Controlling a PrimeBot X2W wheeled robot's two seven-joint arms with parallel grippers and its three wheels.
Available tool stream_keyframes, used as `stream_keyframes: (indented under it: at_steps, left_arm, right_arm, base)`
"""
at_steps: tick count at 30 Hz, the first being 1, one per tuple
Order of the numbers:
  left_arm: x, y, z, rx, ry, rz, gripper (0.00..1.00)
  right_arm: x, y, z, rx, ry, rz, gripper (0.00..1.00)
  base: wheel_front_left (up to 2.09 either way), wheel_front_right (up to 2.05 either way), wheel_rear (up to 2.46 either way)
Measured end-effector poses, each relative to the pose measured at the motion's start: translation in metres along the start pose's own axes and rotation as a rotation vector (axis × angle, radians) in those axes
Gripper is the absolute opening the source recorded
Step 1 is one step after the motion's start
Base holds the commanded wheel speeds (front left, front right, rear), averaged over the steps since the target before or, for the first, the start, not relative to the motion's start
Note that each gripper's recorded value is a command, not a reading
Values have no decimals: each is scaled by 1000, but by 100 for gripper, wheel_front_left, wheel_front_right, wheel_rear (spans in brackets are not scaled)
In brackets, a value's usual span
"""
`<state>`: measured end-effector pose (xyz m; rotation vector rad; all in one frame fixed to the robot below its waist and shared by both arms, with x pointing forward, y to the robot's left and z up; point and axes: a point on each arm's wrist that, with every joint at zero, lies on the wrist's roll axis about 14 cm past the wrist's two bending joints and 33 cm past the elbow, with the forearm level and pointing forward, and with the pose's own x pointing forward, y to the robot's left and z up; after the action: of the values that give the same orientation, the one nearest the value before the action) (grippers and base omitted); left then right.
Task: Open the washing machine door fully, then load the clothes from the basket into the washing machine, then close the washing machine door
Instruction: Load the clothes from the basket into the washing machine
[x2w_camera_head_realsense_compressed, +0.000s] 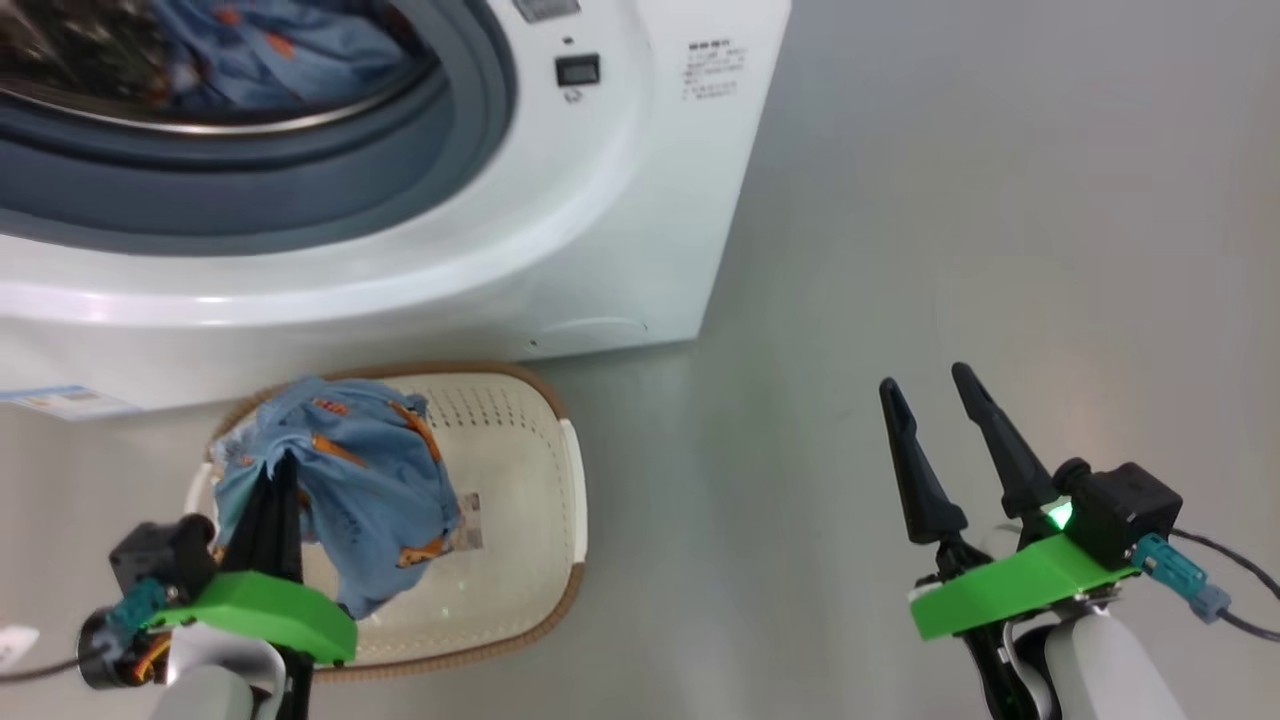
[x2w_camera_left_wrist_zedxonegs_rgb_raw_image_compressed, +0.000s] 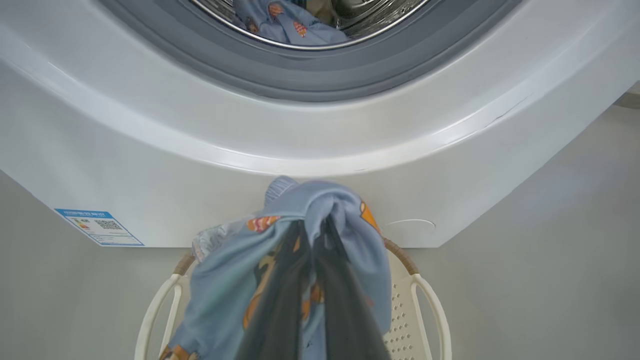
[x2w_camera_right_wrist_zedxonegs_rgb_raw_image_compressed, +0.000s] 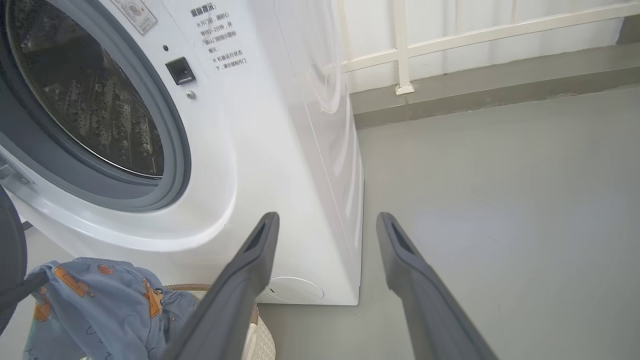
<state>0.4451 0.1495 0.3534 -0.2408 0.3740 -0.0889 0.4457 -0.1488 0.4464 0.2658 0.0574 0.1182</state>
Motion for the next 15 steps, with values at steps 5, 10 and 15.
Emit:
stream_keyframes:
  at_steps: [5, 10, 15]
  left_arm:
    - [-21, -4, 36, 3, -124, 12, 0]
    - [-42, -6, 74, 29, -252, 20, 0]
    - [-65, -12, 106, 68, -365, 17, 0]
  right_arm:
    - [-10, 9, 10, 2, -20, 17, 100]
    - [-15, 18, 29, -7, -67, 40, 100]
    - [-27, 25, 38, -36, -86, 55, 100]
  base:
    - [0, 0, 0]
    - [0, 0, 0]
    - [0, 0, 0]
